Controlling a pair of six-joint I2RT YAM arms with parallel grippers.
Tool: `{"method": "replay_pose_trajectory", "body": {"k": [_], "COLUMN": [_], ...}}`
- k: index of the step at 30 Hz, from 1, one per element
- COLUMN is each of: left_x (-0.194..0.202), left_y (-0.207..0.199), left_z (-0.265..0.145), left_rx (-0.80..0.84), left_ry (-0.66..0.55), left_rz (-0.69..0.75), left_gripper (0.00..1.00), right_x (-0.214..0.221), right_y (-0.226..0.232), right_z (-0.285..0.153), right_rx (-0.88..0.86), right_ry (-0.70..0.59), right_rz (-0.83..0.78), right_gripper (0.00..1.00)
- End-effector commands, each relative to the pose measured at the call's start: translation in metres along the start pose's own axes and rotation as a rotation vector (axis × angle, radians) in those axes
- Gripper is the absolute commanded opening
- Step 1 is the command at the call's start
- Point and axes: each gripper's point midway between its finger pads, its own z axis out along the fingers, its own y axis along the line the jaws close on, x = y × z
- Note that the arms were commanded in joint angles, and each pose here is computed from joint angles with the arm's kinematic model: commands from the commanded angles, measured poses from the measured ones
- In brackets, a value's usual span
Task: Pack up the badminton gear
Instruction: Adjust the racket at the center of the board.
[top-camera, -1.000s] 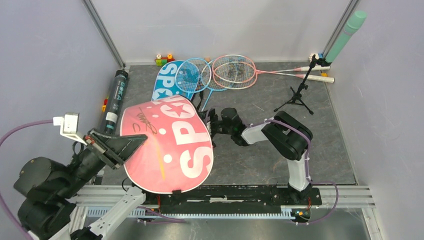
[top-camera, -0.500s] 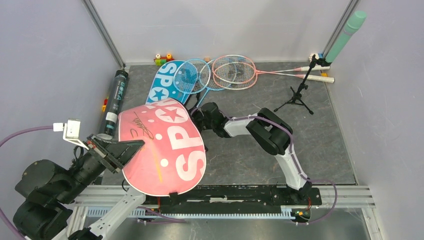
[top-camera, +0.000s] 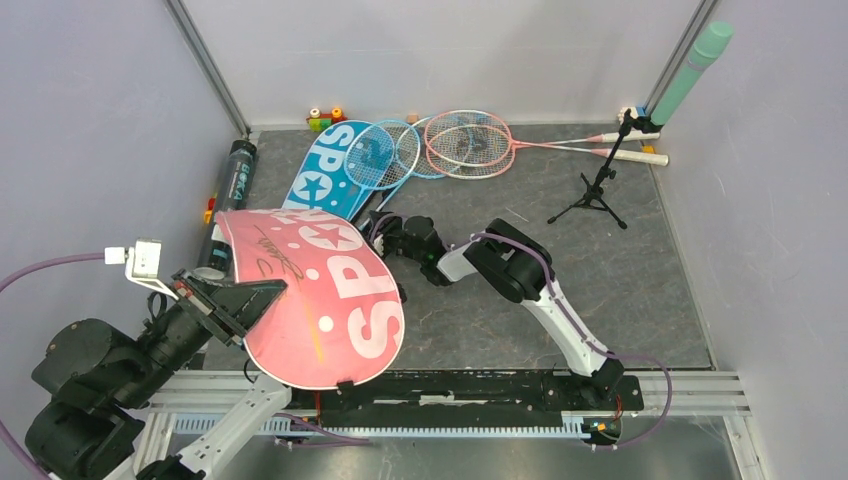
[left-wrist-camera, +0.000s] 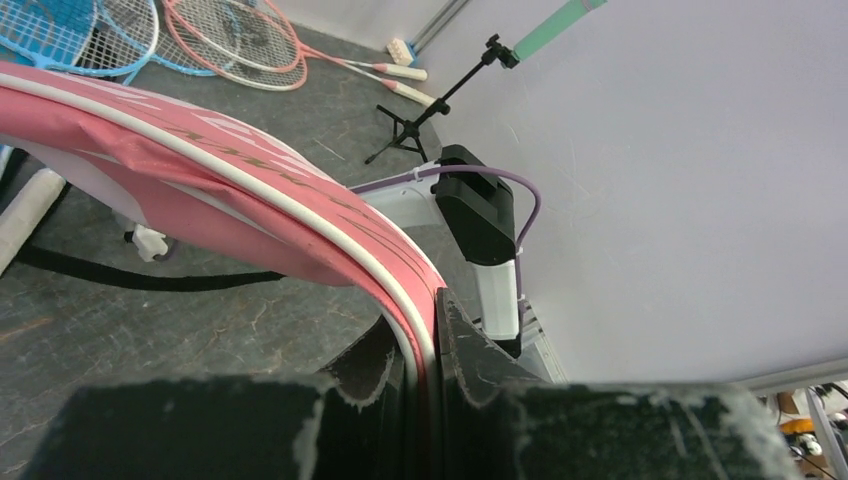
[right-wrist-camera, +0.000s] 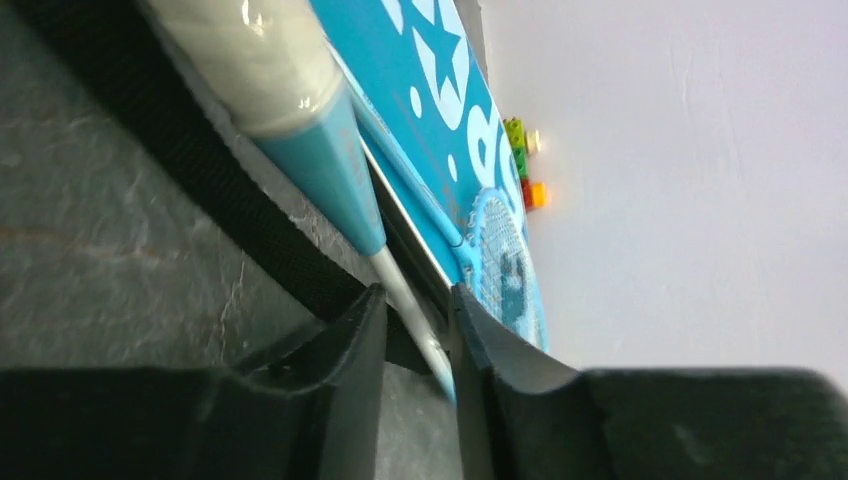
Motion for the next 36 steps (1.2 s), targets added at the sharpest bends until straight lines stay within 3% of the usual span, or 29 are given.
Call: {"method": "replay_pose_trajectory", "body": {"k": [1,9,15,19,22,27,30,33,36], "left_x": [-0.023,-0.009,-0.012,-0.019,-0.042,-0.077,-0.095,-0.103,-0.105], "left_y": [-0.009,0.011,-0.002,-0.021,-0.048,-0.061,-0.045,-0.029,-0.024], "left_z": [-0.008,0.000,-0.005,-0.014,-0.034,-0.069,-0.089,-0.105,-0.116], "left_rx": [0.026,-0.037,0.024,0.106,0.200,0.157,0.031,-0.063,-0.094], "left_ry": [-0.103,-0.063,-0.077,-0.104,-0.192,-0.322,-0.408,-0.466,-0.482], "left_rz": [0.076,0.064,0.075,0.085,0.098,0.148,0.159,0.159,0.167], "left_gripper": [0.02,0.02,0.02,0.02,0.02,0.02,0.02,0.02,0.02], "right_x": [-0.001,-0.004,0.051,0.075,0.080,0.049,0.029,-0.013,-0.033], "right_y": [-0.066,-0.128,-0.168,-0.160,-0.153,-0.143,-0.134,-0.105,-0.088], "right_z": [0.004,-0.037,-0.058,-0.062,-0.063,-0.071,-0.074,-0.074,-0.070], "right_rx": [0.302,0.416,0.557,0.546,0.530,0.463,0.412,0.235,0.176], "right_ry": [-0.009,0.051,0.253,0.288,0.296,0.156,0.085,-0.078,-0.091], "right_rz": [0.123,0.132,0.188,0.274,0.345,0.398,0.432,0.300,0.245], "right_gripper": [0.27,0.03,0.03,0.02,0.06,0.26,0.42,0.64,0.73]}}
